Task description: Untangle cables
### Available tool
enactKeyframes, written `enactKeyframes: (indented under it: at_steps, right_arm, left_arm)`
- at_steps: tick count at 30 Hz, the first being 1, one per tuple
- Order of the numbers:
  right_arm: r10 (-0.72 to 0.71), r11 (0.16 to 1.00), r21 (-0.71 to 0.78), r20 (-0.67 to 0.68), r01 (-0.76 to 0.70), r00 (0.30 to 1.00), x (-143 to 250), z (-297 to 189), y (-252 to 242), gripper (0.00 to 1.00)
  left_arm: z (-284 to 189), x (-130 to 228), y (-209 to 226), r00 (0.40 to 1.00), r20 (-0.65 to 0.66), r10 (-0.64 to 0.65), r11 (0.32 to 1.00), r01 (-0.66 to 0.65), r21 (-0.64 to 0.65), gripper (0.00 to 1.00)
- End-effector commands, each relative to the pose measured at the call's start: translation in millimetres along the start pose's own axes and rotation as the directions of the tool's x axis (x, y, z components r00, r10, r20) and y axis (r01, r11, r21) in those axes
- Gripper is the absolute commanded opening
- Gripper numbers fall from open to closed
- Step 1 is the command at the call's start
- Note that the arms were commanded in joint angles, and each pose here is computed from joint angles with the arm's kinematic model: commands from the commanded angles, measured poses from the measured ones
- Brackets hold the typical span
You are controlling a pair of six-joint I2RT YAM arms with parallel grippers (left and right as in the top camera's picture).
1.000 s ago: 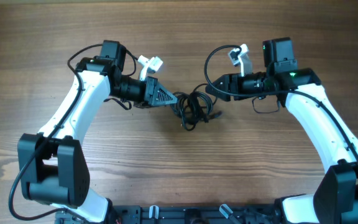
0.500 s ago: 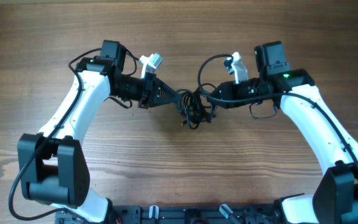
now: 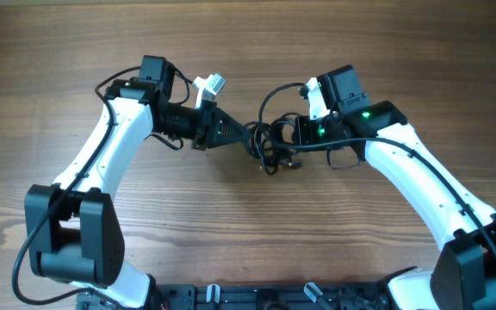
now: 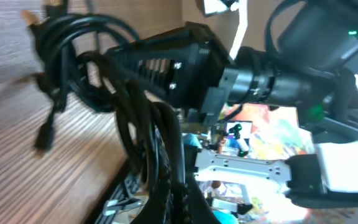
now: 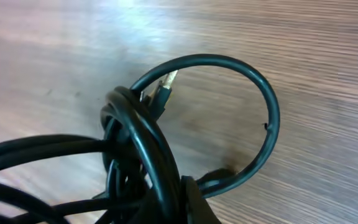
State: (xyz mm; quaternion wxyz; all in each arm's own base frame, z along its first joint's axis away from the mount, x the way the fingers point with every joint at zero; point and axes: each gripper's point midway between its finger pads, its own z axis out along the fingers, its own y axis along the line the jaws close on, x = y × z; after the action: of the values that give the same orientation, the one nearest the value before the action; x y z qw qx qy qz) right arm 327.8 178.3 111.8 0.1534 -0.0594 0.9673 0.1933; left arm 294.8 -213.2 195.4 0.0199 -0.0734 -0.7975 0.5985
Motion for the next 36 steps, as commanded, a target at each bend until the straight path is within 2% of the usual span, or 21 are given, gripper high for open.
enactKeyframes:
  at_steps: [1,5,11,16,19,21,24,26,30,33,36]
  right_arm:
    - [0.129,0.975,0.166,0.111,-0.147,0.985,-23,-13,-48,0.04]
    - [0.243,0.951,0.162,0.134,-0.263,0.961,-29,-27,-89,0.04]
    - [0.366,0.924,0.058,0.154,-0.379,0.918,-33,-53,-143,0.04]
    - [0.402,0.912,0.021,0.165,-0.410,0.901,-31,-64,-162,0.04]
    - [0.364,0.931,-0.029,0.147,-0.364,0.920,-32,-64,-152,0.04]
    - [0.364,0.931,-0.026,0.139,-0.365,0.921,-30,-63,-152,0.04]
    - [0.359,0.933,-0.049,0.133,-0.355,0.924,-30,-63,-147,0.04]
    - [0.319,0.942,-0.141,0.100,-0.304,0.942,-28,-64,-129,0.04]
    - [0.231,0.952,-0.212,0.037,-0.219,0.972,-17,-59,-101,0.04]
    - [0.095,0.965,-0.244,0.002,-0.091,0.996,-9,-50,-69,0.04]
    - [-0.100,0.948,-0.304,-0.010,0.092,0.995,1,-39,-26,0.04]
  left_arm:
    - [-4,0,15,1.000,0.012,-0.007,0.993,0.008,-0.118,0.04]
    - [-19,-5,49,0.991,0.076,-0.107,0.948,0.125,-0.294,0.04]
    - [-43,-6,72,0.980,0.138,-0.146,0.900,0.189,-0.393,0.04]
    - [-50,-4,86,0.978,0.148,-0.146,0.860,0.200,-0.469,0.04]
    - [-55,-3,94,0.977,0.154,-0.147,0.832,0.206,-0.516,0.04]
    - [-64,0,108,0.975,0.165,-0.149,0.774,0.218,-0.594,0.04]
    - [-86,6,131,0.950,0.241,-0.198,0.632,0.312,-0.710,0.04]
    - [-92,7,137,0.936,0.278,-0.213,0.584,0.351,-0.732,0.04]
    - [-91,1,136,0.932,0.299,-0.204,0.588,0.361,-0.724,0.04]
    - [-86,-5,134,0.939,0.295,-0.174,0.602,0.339,-0.723,0.04]
    - [-83,-8,132,0.942,0.292,-0.164,0.619,0.328,-0.714,0.04]
